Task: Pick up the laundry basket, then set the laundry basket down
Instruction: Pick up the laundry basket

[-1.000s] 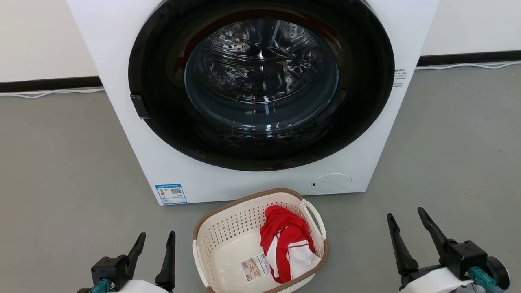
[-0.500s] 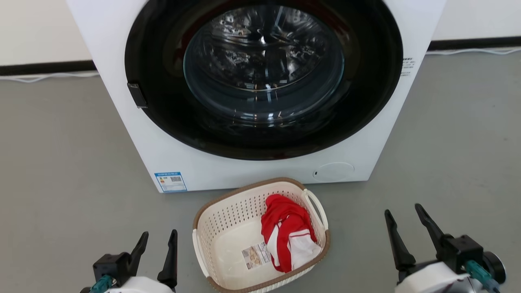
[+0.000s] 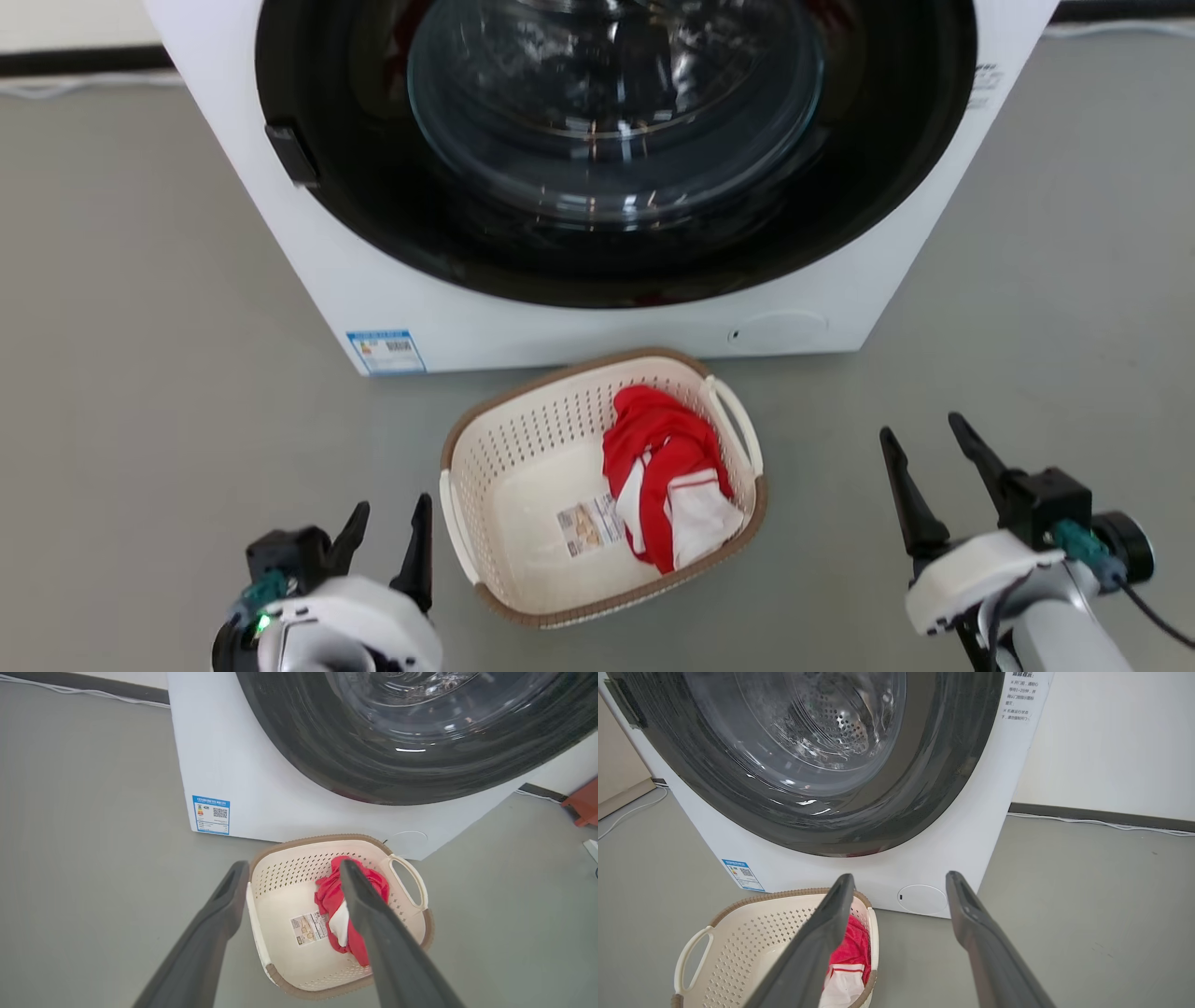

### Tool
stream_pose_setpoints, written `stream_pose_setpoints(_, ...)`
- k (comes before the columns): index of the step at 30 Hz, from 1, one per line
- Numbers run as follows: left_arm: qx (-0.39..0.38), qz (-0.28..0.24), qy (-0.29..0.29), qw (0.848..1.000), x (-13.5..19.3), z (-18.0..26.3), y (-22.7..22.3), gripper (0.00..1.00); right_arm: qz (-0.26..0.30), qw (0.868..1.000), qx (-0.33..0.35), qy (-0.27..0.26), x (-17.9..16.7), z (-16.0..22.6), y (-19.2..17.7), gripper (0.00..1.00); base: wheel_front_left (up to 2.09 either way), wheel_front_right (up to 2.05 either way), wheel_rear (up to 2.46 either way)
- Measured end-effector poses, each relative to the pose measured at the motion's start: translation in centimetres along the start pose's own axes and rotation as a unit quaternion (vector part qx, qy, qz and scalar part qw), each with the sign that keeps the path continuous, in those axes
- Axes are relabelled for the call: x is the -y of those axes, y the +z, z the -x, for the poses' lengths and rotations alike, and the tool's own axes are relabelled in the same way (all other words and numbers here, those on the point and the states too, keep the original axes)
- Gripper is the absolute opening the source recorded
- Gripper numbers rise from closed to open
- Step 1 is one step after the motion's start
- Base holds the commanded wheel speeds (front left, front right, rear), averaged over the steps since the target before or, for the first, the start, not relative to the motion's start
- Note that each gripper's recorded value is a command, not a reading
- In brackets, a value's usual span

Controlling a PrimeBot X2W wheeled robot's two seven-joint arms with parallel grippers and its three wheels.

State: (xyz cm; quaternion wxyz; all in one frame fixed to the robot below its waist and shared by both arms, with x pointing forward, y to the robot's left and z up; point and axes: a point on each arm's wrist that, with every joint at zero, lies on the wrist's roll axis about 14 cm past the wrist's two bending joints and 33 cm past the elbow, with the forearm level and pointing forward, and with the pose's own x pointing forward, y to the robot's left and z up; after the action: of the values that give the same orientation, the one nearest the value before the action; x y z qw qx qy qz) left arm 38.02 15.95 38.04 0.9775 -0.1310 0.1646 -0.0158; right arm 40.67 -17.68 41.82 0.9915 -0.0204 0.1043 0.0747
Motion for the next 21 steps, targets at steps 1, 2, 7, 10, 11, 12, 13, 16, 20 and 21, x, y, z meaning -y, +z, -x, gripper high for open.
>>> stream_pose_setpoints(1,-0.014,0.017,0.009,1.0,-0.1,-0.7,-0.7,1.0,0.001,1.0,-0.009,0.003,0.0,-0.8,-0.5,1.0,0.0,0.0,0.0)
stream_pose_setpoints(2,-0.023,0.02,0.012,0.999,-0.1,-1.1,-1.1,1.0,0.0,1.0,-0.016,0.005,-0.1,-1.2,-0.9,1.0,0.0,0.0,0.0)
stream_pose_setpoints(7,-0.06,0.045,0.02,0.997,0.3,-3.5,-2.5,1.0,0.006,0.999,-0.051,0.014,0.1,-3.4,-2.8,1.0,0.0,0.0,0.0)
stream_pose_setpoints(10,-0.087,0.051,0.029,0.994,0.4,-4.7,-3.7,1.0,0.015,0.997,-0.069,0.019,0.4,-5.1,-3.7,1.0,0.0,0.0,0.0)
stream_pose_setpoints(11,-0.094,0.053,0.032,0.994,0.4,-5.0,-4.1,1.0,0.017,0.997,-0.074,0.023,0.3,-5.6,-4.0,1.0,0.0,0.0,0.0)
stream_pose_setpoints(12,-0.102,0.053,0.033,0.993,0.5,-5.4,-4.5,1.0,0.019,0.996,-0.079,0.025,0.3,-6.1,-4.3,1.0,0.0,0.0,0.0)
stream_pose_setpoints(13,-0.11,0.054,0.036,0.992,0.5,-5.7,-5.0,1.0,0.021,0.996,-0.084,0.027,0.3,-6.6,-4.7,1.0,0.0,0.0,0.0)
stream_pose_setpoints(16,-0.133,0.049,0.04,0.989,0.5,-6.5,-6.2,1.0,0.025,0.994,-0.098,0.031,0.5,-8.0,-5.7,1.0,0.0,0.0,0.0)
stream_pose_setpoints(20,-0.16,0.043,0.042,0.985,0.5,-7.7,-7.8,1.0,0.027,0.992,-0.117,0.04,0.2,-9.7,-7.3,1.0,0.0,0.0,0.0)
stream_pose_setpoints(21,-0.164,0.041,0.044,0.985,0.5,-7.9,-8.2,1.0,0.027,0.991,-0.121,0.042,0.1,-10.0,-7.7,1.0,0.0,0.0,0.0)
